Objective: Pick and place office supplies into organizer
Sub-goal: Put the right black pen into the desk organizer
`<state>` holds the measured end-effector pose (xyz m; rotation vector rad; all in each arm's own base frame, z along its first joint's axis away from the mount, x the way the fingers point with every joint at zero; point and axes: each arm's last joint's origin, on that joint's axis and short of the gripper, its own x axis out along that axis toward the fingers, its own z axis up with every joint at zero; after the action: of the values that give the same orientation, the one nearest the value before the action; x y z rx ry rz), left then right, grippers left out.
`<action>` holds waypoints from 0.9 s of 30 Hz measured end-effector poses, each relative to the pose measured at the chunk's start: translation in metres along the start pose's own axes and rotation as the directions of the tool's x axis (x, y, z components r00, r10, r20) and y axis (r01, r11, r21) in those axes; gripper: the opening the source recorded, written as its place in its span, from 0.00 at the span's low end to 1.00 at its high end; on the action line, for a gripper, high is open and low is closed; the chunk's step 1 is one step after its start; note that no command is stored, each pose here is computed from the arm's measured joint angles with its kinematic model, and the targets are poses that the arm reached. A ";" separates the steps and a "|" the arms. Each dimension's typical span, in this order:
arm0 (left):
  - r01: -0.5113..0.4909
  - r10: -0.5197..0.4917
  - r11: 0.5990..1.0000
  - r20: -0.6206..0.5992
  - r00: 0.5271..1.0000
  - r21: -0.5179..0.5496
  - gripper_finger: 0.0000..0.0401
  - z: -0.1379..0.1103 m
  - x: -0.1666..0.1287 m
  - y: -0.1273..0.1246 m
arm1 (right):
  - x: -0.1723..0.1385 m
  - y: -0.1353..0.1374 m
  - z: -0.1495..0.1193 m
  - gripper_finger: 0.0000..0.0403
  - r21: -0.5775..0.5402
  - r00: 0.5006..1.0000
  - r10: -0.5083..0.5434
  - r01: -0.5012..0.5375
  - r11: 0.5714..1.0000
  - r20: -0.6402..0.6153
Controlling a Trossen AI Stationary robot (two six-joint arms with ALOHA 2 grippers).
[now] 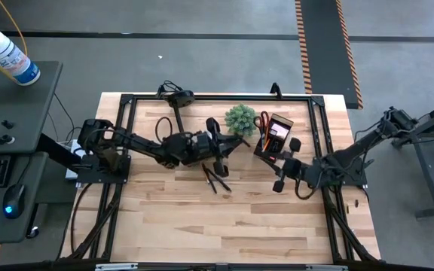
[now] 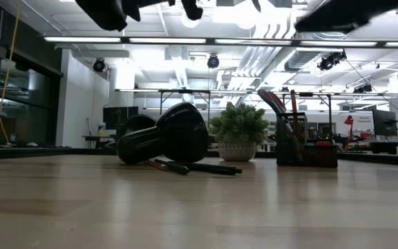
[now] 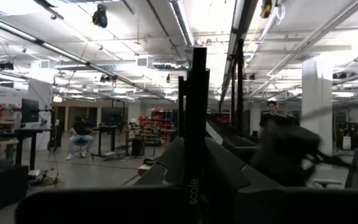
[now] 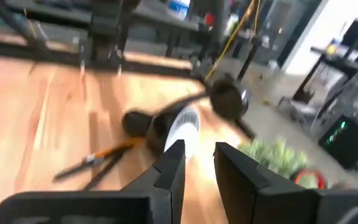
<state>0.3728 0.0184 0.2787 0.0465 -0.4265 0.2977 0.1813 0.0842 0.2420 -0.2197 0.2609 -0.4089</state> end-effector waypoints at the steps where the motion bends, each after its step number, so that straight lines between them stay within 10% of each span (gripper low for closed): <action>1: 0.001 -0.001 1.000 0.001 1.000 0.000 0.06 0.000 0.001 0.003 | -0.003 0.001 -0.004 0.19 0.006 1.000 0.008 -0.008 1.000 -0.025; 27: -0.135 0.145 0.989 -0.254 0.956 0.056 0.07 -0.131 0.082 0.043 | -0.039 0.013 -0.040 0.19 0.127 0.997 -0.016 0.026 0.992 -0.080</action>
<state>0.4843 0.0956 0.1927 0.0140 -0.1651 0.4457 0.1398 0.1061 0.2091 -0.0807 0.3085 -0.4543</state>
